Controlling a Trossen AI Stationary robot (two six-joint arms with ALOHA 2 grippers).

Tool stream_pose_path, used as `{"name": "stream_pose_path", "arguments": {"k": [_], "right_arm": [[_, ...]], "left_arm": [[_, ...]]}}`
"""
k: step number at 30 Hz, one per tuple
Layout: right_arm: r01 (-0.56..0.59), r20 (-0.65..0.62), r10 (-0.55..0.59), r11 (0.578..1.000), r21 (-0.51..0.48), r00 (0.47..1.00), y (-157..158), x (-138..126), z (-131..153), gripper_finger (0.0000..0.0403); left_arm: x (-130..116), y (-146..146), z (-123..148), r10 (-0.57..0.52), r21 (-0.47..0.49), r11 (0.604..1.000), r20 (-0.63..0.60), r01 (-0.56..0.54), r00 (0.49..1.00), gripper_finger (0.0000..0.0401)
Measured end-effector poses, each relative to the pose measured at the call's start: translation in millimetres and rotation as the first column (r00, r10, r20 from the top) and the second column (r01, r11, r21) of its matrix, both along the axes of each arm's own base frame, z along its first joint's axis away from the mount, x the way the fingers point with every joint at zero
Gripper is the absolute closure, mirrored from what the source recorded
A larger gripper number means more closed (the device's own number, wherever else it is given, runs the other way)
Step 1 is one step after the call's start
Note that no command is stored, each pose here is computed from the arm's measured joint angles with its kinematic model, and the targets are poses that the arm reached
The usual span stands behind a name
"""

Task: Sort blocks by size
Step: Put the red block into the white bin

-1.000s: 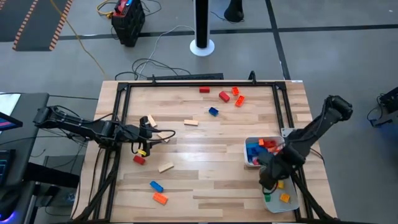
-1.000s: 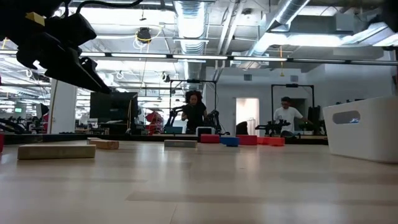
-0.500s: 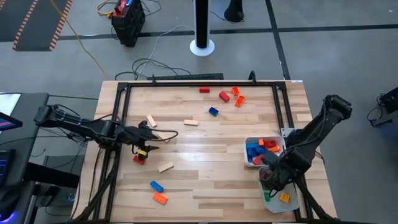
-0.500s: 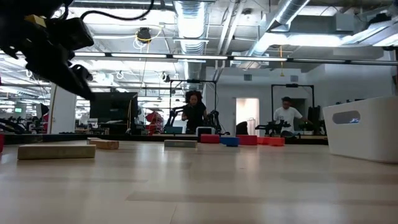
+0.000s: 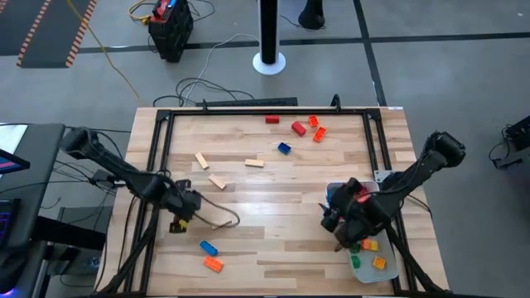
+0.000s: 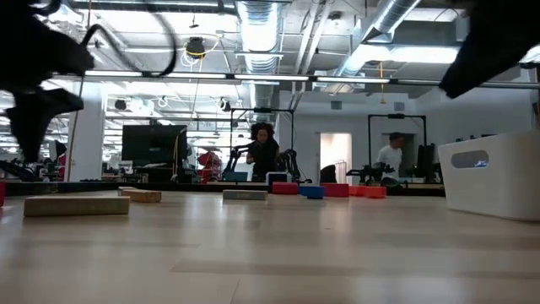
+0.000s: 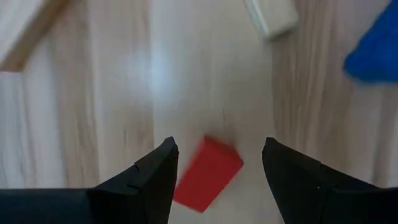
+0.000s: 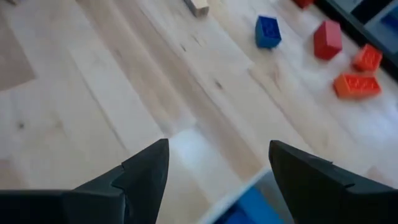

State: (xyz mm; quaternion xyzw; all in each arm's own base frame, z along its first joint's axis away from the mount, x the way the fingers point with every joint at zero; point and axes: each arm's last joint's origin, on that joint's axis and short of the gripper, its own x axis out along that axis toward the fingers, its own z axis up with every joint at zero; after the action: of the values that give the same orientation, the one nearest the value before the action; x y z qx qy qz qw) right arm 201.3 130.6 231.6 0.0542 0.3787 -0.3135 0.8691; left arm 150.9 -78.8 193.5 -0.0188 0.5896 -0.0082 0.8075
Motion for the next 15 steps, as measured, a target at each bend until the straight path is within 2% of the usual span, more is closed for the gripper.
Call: {"name": "stream_pose_path", "arguments": {"k": [6,9,12,15], "right_arm": [[-0.068,-0.061,0.064,0.995,-0.075,0.996,-7,26,-12,0.0101],[-0.085,-0.079,0.078,0.992,-0.093,0.994,-11,30,-13,0.0101],[-0.09,-0.078,0.082,0.991,-0.099,0.994,-14,32,-11,0.0101],[-0.093,-0.074,0.085,0.99,-0.11,0.994,-15,33,-10,0.0101]], "left_arm": [[6,-19,-21,-0.092,0.08,0.991,-0.133,0.103,0.987,0.0177],[6,-25,-31,-0.115,0.12,0.983,-0.187,0.139,0.976,0.0177],[5,-28,-39,-0.138,0.2,0.962,-0.228,0.185,0.964,0.0177],[7,-31,-46,-0.176,0.227,0.944,-0.262,0.237,0.949,0.0177]]}}
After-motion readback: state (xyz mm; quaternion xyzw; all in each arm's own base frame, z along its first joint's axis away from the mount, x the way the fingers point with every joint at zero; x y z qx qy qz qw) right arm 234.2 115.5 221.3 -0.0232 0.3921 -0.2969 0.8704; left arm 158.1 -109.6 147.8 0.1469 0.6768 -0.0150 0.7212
